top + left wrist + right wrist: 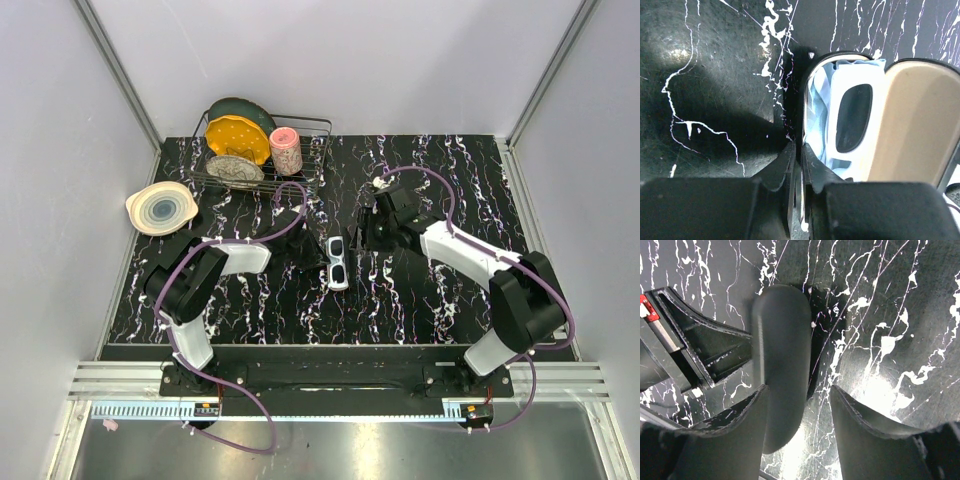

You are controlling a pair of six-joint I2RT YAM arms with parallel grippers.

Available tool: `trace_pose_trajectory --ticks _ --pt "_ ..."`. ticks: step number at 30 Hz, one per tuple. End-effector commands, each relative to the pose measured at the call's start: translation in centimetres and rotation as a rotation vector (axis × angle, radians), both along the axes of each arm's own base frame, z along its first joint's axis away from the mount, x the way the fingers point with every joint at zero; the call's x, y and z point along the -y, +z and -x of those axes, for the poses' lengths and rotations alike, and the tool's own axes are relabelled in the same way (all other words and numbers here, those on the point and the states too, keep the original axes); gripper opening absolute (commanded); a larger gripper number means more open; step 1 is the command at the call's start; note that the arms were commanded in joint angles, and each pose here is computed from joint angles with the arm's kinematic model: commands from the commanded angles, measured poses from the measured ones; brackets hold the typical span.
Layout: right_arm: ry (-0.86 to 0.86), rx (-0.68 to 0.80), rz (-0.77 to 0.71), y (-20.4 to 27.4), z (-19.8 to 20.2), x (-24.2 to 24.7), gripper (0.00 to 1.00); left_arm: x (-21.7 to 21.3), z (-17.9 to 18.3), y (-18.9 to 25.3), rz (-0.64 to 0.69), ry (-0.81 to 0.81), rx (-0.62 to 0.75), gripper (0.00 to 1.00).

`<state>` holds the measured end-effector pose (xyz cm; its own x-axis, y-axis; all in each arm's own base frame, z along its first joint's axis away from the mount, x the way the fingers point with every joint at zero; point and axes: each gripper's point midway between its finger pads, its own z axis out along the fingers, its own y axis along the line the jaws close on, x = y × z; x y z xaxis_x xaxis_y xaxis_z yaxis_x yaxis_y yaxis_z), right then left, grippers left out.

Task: Organize the sunglasses
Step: Close the case with sunglasses at the center of the board.

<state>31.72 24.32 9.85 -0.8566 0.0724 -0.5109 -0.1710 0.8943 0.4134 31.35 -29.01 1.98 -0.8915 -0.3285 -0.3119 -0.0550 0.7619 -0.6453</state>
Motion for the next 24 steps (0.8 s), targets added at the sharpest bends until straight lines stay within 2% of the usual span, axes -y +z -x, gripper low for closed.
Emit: trace_pose_trajectory --ticks 1,5,12,20,24 --pt "-0.007 0.036 -0.102 1.9 -0.7 -1.0 0.58 -0.4 -0.1 1.1 -0.007 -0.007 0.045 0.11" --pt "-0.001 0.031 -0.134 1.9 -0.7 -1.5 0.58 -0.4 -0.1 1.1 -0.008 -0.011 0.051 0.14" --pt "0.029 -0.008 -0.144 0.5 -0.4 -2.2 0.50 -0.3 -0.2 1.2 -0.004 -0.019 0.057 0.15" --pt "0.059 -0.033 -0.162 -0.2 -0.1 -2.7 0.38 -0.1 -0.2 1.3 0.002 -0.023 0.057 0.09" --pt "0.080 -0.062 -0.182 -1.0 0.2 -3.3 0.36 0.0 -0.3 1.4 0.009 -0.026 0.061 0.07"
